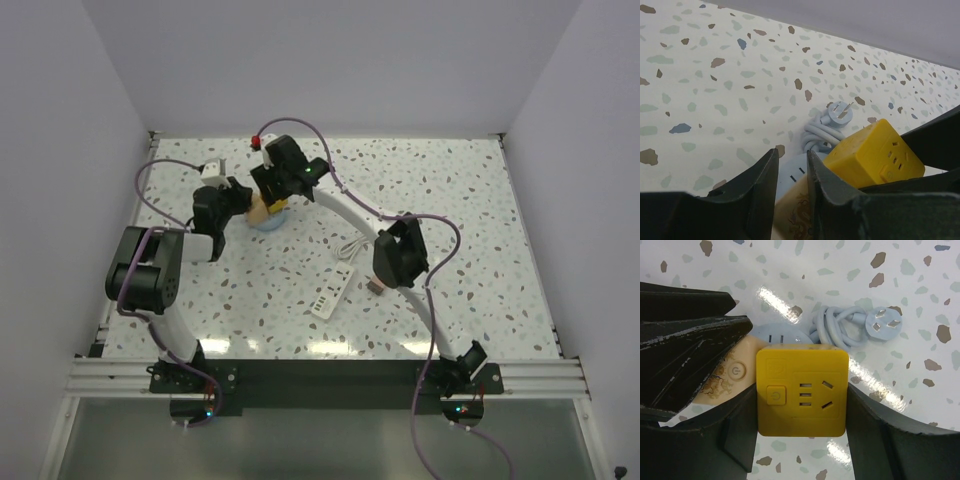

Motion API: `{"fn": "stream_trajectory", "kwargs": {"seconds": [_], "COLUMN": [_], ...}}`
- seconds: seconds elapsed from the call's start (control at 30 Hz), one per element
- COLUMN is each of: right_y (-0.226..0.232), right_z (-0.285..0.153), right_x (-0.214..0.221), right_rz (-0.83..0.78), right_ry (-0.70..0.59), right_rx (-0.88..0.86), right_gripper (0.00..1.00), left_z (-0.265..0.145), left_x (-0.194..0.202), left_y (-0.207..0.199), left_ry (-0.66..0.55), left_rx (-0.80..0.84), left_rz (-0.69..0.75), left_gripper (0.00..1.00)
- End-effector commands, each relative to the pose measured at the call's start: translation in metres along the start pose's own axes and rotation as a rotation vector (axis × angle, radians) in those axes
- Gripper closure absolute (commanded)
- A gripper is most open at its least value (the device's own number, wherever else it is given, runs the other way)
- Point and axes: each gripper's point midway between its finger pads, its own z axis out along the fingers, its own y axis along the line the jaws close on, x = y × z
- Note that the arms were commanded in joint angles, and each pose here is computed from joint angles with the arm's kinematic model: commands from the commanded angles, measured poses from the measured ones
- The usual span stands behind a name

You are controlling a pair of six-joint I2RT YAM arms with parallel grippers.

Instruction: Insert the plug

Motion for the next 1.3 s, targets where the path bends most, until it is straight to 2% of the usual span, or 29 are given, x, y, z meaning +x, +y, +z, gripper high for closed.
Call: {"fn": "stream_trajectory", "kwargs": {"seconds": [0.0,0.53,0.67,0.73,0.9,1.03,1.07,1.1,1.27], "right_y": [-0.012,-0.019,-0.020,-0.019,-0.016,-0.016,-0.017,-0.015,-0.013], "right_z": [0.042,0.062,0.065,0.060,0.044,0.022,0.020,0.010,-0.002], "right_x": [0.030,0.055,0.074,0.073,0.101,0.097,0.110,0.100,0.108], "right_rz": [0.027,0.034,0.039,0.041,0.028,0.036,0.038,0.038,0.035], "right_ry": [0.039,0.095,0.136,0.131,0.178,0.130,0.150,0.128,0.134], "right_rx": [0.011,0.021,0.026,0.024,0.036,0.041,0.047,0.042,0.038], "right_gripper": [1.00,1.00,1.00,1.00,1.00,1.00,1.00,1.00,1.00], "left_z": [-0.001,0.003,0.004,0.004,0.002,-0.001,-0.002,-0.003,-0.007], "left_x": [0.043,0.049,0.057,0.060,0.071,0.081,0.083,0.084,0.097], "left_y": [-0.014,-0.027,-0.028,-0.028,-0.033,-0.039,-0.041,-0.043,-0.055], "left_ry": [0.149,0.161,0.174,0.182,0.205,0.227,0.233,0.234,0.260], "left_rx": [0.084,0.165,0.168,0.168,0.183,0.196,0.208,0.216,0.248], "left_rz": [-0.005,0.000,0.002,0.002,0.012,0.023,0.024,0.026,0.050], "left_gripper": [0.67,0.74,0.75,0.75,0.76,0.76,0.76,0.76,0.77]}}
